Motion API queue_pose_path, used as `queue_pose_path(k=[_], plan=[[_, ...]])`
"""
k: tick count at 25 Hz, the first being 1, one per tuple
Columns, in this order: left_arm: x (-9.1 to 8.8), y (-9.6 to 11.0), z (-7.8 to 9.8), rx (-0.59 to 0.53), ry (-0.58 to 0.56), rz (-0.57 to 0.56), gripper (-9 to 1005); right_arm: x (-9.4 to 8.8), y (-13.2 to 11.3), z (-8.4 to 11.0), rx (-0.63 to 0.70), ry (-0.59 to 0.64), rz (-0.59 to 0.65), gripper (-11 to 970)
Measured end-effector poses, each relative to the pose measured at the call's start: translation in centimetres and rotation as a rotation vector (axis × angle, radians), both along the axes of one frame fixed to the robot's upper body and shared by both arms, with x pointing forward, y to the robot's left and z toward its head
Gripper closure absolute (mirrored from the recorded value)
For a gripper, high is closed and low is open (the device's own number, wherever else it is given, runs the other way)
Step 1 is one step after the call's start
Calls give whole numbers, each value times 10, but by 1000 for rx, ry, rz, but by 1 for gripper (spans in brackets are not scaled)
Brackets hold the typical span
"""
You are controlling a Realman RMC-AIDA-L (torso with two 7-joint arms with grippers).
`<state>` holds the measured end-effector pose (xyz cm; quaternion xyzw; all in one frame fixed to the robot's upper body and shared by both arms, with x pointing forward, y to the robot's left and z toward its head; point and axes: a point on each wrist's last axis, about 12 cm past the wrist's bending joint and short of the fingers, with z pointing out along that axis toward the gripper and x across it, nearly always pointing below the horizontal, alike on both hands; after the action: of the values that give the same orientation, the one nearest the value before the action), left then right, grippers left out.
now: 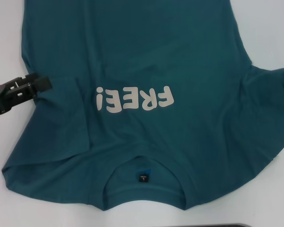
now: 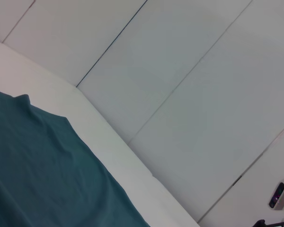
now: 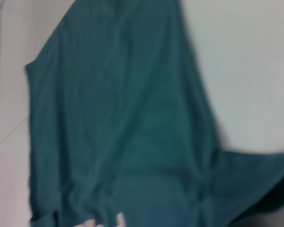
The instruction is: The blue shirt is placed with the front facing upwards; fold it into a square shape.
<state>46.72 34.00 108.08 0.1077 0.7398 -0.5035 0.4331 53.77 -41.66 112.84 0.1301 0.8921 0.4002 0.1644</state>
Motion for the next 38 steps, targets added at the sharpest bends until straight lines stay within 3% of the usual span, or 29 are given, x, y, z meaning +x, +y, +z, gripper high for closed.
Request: queue_pose_path(k=[15, 23, 38], plan=[[0, 3, 1, -5, -9, 17, 139, 15, 12, 17, 59, -62, 27, 870], [1, 3, 2, -5, -11, 19, 139, 24, 46, 10, 126, -75, 85, 856], [0, 5, 2, -13, -19, 40, 139, 38, 93, -3, 72, -34, 225, 828]])
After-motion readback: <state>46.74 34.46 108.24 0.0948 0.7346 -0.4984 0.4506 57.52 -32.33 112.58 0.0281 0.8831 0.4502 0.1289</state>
